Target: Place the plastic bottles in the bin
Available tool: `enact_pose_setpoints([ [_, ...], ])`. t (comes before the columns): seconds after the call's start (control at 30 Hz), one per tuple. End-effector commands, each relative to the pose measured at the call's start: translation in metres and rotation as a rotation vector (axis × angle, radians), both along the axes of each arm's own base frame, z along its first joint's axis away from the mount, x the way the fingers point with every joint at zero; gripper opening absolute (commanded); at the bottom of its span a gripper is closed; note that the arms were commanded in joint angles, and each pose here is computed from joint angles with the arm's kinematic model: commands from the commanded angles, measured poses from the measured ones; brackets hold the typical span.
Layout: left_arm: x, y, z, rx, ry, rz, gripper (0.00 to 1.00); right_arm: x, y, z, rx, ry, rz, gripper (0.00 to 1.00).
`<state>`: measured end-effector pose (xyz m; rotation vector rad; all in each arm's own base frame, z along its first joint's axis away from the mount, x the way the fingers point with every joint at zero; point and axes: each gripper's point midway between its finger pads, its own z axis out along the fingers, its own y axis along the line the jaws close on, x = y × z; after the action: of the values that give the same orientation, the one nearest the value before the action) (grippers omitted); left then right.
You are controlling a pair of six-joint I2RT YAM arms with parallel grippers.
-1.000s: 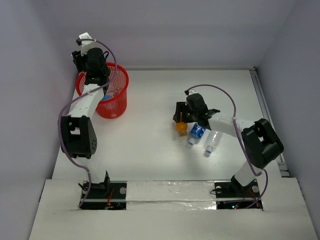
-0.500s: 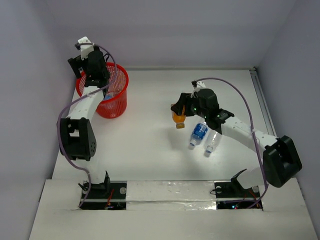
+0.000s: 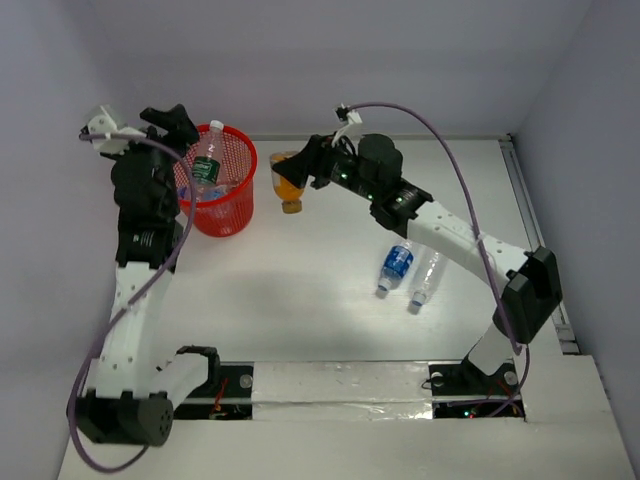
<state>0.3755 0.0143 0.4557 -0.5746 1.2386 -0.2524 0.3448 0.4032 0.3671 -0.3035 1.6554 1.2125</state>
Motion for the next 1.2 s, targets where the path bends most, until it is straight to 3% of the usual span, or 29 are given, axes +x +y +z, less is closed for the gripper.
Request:
enact_pose_setpoints([
  [0.0, -0.048, -0.027, 0.006, -0.073, -0.059, -0.179, 0.71, 0.013, 0.03, 0.039, 0.111, -0.068, 0.036, 0.54],
  [0.07, -0.065, -0.036, -0.004, -0.062, -0.073, -0.233, 0.69, 0.022, 0.04, 0.07, 0.169, -0.127, 0.017, 0.55],
  [0.1, -0.074, -0.037, -0.005, -0.058, -0.077, -0.243, 0.69, 0.031, 0.054, 0.057, 0.165, -0.123, 0.012, 0.54],
  [0.2, -0.097, -0.042, -0.005, -0.015, -0.092, -0.279, 0.68, 0.052, 0.067, 0.076, 0.205, -0.159, -0.023, 0.55],
  [0.23, -0.098, -0.046, -0.009, -0.003, -0.085, -0.301, 0.68, 0.068, 0.079, 0.055, 0.183, -0.135, -0.037, 0.55],
  [0.27, -0.098, -0.05, -0.014, 0.008, -0.076, -0.321, 0.68, 0.071, 0.081, 0.077, 0.221, -0.162, -0.043, 0.55],
  [0.43, -0.102, -0.06, -0.021, 0.047, -0.077, -0.378, 0.68, 0.101, 0.103, 0.082, 0.275, -0.157, -0.075, 0.55],
  [0.47, -0.101, -0.062, -0.024, 0.048, -0.071, -0.386, 0.68, 0.109, 0.117, 0.057, 0.25, -0.128, -0.078, 0.55],
  [0.53, -0.099, -0.067, -0.028, 0.054, -0.056, -0.414, 0.68, 0.114, 0.118, 0.067, 0.278, -0.15, -0.095, 0.55],
  [0.8, -0.105, -0.074, -0.022, 0.053, -0.079, -0.454, 0.68, 0.118, 0.146, 0.005, 0.199, -0.092, -0.062, 0.57],
  [0.87, -0.104, -0.078, -0.022, 0.051, -0.078, -0.475, 0.68, 0.111, 0.156, -0.006, 0.158, -0.096, -0.045, 0.62],
  [1.0, -0.102, -0.082, -0.021, 0.045, -0.068, -0.502, 0.68, 0.108, 0.151, -0.005, 0.137, -0.109, -0.054, 0.95],
  [1.17, -0.102, -0.089, -0.016, 0.016, -0.073, -0.541, 0.69, 0.098, 0.135, 0.034, 0.144, -0.172, -0.07, 1.0],
])
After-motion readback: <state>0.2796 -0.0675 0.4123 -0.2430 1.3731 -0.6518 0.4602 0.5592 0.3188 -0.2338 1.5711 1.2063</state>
